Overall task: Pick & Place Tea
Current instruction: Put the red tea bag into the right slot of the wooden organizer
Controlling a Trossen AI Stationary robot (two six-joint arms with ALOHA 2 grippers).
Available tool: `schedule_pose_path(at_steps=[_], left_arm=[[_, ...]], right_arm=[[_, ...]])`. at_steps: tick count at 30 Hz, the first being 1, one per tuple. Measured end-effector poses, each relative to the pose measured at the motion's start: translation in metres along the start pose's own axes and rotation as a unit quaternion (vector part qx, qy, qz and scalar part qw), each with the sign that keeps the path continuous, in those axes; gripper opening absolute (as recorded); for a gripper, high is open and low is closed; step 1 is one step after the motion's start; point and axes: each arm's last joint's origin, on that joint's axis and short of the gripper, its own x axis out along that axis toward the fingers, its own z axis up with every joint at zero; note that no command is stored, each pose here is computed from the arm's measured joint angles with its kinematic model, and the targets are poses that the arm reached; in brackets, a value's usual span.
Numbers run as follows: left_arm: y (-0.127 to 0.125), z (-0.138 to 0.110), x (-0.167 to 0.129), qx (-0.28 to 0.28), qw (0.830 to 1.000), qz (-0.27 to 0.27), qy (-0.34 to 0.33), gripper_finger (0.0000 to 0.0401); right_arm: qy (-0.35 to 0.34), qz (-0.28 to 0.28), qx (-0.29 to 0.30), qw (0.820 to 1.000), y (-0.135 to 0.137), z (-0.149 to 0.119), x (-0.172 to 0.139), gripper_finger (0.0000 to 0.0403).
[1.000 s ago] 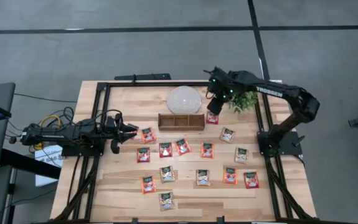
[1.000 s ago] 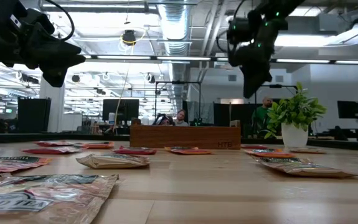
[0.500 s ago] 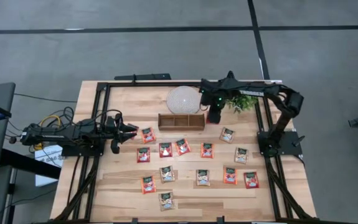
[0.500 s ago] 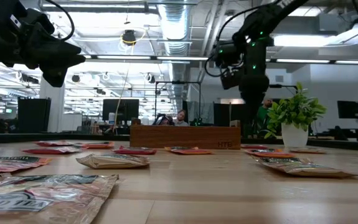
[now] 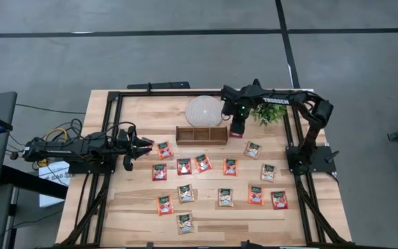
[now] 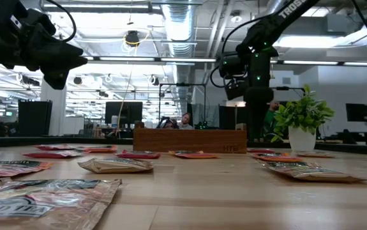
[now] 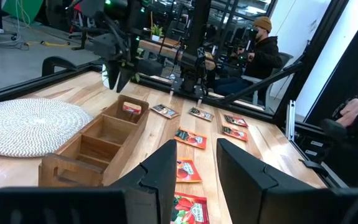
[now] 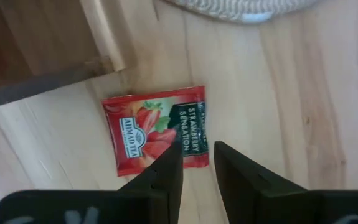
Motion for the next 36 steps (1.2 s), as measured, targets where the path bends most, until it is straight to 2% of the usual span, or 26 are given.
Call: schedule_pose_path(at_steps=[10,14,23,36], left_arm=[[0.000,0.000,0.000,-0.001,1.000,0.000,0.000,0.0105],[0.000,0.000,0.000,-0.001,1.000,0.000,0.000,0.0105],[0.000,0.000,0.000,-0.001,1.000,0.000,0.000,0.0105],[0.000,0.000,0.000,-0.001,1.000,0.000,0.001,0.0105]], right_arm=[[-0.023,-0.007,-0.029,0.999,0.000,0.005,0.000,0.0170],[-0.022,-0.008,-0.026,0.999,-0.003,0.004,0.000,0.0189],[-0.005,-0.003,-0.026,1.000,-0.005,-0.005,0.010,0.0183],[-0.007,-0.003,-0.022,1.000,-0.009,0.000,0.029,0.0180]])
